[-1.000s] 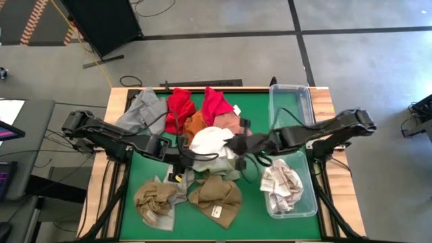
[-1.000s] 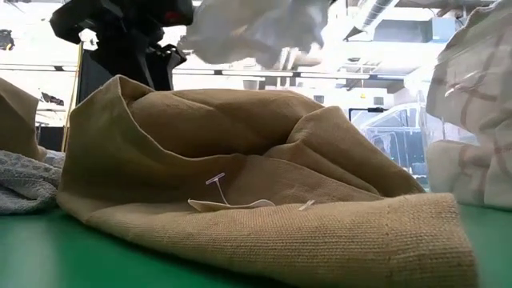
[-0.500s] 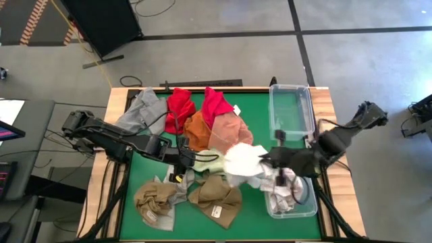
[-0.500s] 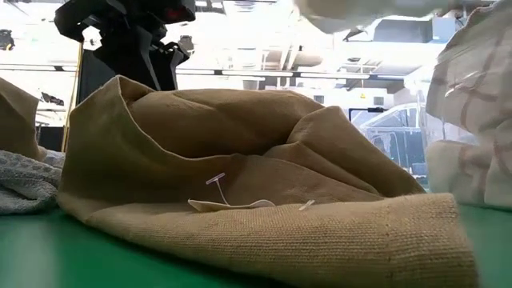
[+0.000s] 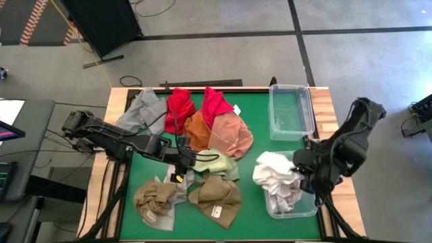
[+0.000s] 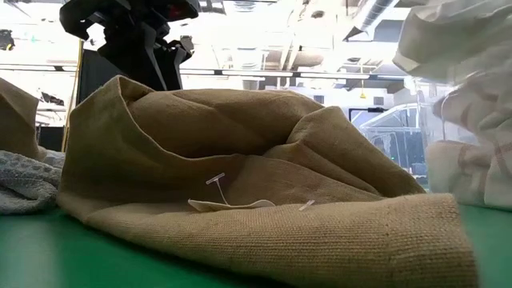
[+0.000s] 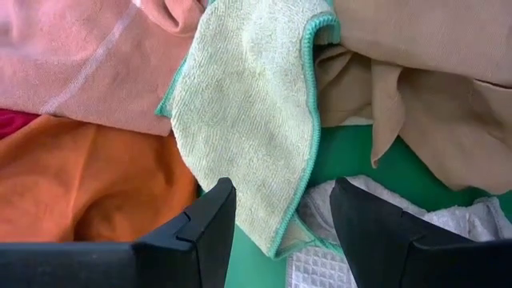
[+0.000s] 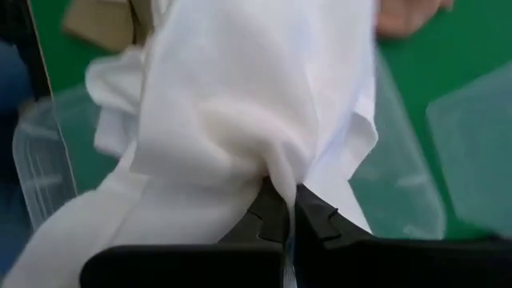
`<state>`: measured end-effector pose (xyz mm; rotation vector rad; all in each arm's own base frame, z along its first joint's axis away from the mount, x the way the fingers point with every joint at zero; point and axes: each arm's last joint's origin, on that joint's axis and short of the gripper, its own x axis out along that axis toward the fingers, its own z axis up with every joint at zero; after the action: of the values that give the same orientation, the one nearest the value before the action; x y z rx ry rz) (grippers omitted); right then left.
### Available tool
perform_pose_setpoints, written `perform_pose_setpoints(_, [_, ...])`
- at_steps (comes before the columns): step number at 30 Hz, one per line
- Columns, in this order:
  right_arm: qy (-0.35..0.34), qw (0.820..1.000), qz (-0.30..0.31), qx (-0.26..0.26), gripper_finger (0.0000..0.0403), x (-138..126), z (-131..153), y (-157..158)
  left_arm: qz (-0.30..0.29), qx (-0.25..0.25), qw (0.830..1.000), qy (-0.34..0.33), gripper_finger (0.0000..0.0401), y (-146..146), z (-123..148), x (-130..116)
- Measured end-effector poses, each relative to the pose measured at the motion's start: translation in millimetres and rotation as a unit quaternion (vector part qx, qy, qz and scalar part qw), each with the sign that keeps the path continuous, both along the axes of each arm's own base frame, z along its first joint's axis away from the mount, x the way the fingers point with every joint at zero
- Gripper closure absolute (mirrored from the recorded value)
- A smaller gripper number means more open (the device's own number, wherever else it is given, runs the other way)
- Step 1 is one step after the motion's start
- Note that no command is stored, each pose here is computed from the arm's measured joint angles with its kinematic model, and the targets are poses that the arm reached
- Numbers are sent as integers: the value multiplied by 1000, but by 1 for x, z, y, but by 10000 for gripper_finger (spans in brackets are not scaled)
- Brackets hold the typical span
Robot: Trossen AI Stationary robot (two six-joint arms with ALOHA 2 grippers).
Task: Sort towels by color in basket
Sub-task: Put the white towel into the bottom transparent bin
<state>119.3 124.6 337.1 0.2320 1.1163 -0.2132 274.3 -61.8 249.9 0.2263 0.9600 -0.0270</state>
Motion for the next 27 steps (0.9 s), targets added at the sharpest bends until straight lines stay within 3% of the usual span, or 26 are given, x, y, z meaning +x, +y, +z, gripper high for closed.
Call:
perform_pose_setpoints(5, [29, 999, 8, 11, 380, 6, -10, 18, 1, -3, 1000, -9, 209, 0, 1, 1])
perform_pose_setpoints(12, [74, 996, 38, 10, 380, 34, -35, 45, 0, -6, 1000, -25, 209, -1, 3, 4])
perform_pose_setpoints(22, [184, 980, 77, -4, 380, 74, -107, 66, 6, -11, 1000, -26, 209, -1, 3, 4])
perform_pose_setpoints(27, [205, 974, 90, 19, 372, 83, -134, 67, 4, -16, 1000, -25, 209, -1, 3, 4])
